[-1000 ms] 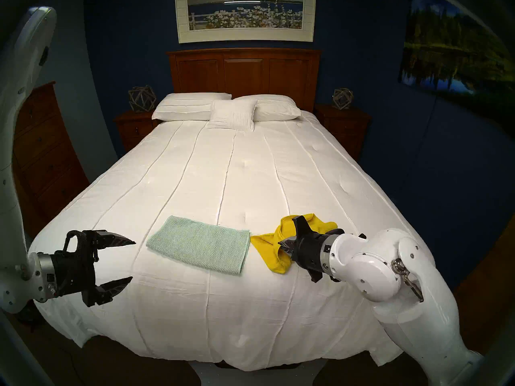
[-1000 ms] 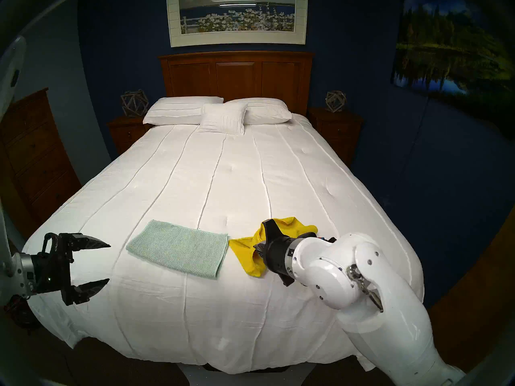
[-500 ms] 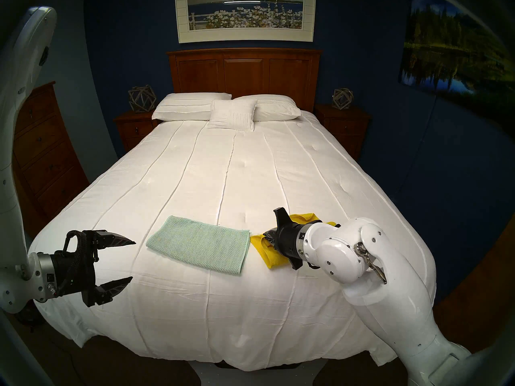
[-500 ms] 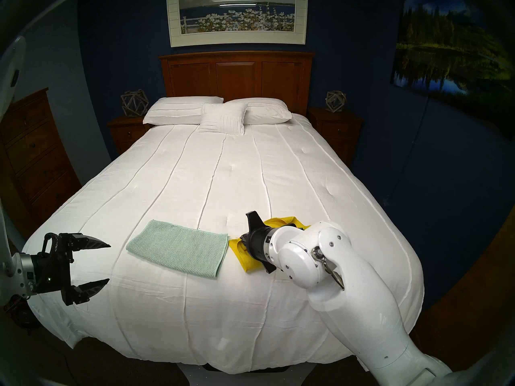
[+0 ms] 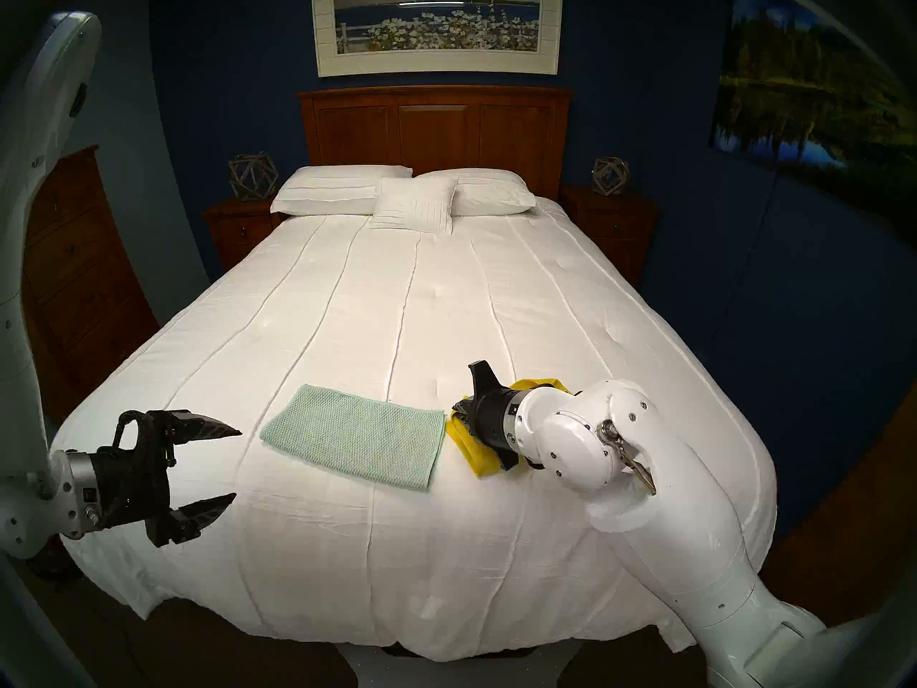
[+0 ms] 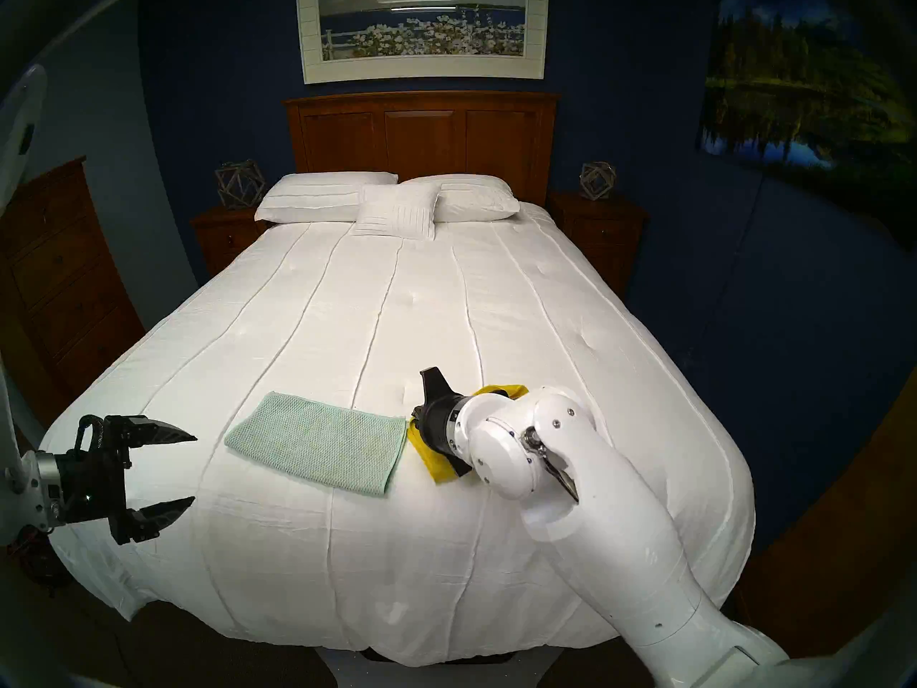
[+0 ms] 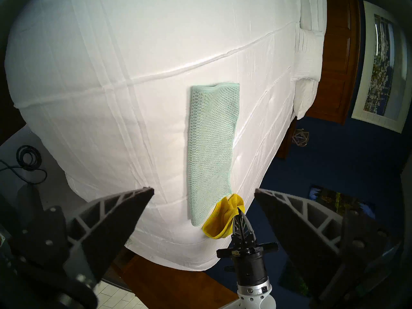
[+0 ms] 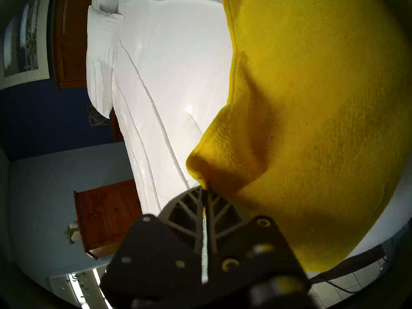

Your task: Fold the hand towels twice and stack them up

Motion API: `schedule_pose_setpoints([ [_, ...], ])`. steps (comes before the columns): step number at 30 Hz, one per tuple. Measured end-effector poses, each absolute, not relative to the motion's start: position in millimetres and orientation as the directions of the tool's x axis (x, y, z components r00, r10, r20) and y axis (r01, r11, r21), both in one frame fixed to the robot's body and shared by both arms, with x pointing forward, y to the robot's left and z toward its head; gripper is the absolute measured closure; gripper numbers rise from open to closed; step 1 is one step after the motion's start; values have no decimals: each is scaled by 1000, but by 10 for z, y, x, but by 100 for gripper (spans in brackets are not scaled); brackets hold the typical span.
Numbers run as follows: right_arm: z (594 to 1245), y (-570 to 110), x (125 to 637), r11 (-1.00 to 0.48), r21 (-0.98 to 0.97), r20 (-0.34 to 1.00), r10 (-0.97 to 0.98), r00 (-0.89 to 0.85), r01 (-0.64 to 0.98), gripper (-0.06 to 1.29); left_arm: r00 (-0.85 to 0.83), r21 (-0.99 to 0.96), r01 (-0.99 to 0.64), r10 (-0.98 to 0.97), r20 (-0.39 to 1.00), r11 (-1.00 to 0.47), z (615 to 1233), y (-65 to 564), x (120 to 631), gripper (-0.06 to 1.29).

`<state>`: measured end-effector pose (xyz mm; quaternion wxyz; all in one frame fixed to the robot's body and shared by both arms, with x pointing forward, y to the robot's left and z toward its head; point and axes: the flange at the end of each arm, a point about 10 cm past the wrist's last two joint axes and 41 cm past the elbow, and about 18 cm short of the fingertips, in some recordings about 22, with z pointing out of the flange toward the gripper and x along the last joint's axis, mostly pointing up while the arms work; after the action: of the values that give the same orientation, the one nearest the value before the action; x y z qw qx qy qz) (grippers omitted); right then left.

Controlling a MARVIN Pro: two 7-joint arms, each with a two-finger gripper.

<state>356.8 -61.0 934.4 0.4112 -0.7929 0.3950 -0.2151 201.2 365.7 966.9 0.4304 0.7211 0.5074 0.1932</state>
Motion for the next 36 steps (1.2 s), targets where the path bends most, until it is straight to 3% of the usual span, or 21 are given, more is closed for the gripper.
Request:
schedule_pose_setpoints([
  [11,9256,-706,3388,-366,-808,19,-799,601,-462,115,410,817,565,898,-158,-114,9670,3658,2012,-2],
  [14,9251,-751,3365,-355,-810,14,-808,590,-467,102,410,817,565,898,-158,-114,9670,3658,2012,-2],
  [16,9270,-788,3348,-341,-816,9,-815,579,-467,70,410,817,565,898,-158,-114,9670,3657,2012,-2],
  [17,9293,-814,3336,-331,-821,6,-820,572,-466,26,410,817,565,898,-158,-114,9669,3657,2012,-2],
  [18,9321,-843,3325,-321,-826,4,-825,565,-463,5,410,817,565,898,-158,-114,9669,3657,2012,-2],
  [19,9367,-891,3310,-306,-834,2,-833,553,-459,1,410,817,565,898,-158,-114,9669,3657,2012,-2],
  [36,9709,-1740,3087,-263,-832,69,-923,380,-489,1,410,816,566,898,-158,-115,9669,3657,2012,-2],
])
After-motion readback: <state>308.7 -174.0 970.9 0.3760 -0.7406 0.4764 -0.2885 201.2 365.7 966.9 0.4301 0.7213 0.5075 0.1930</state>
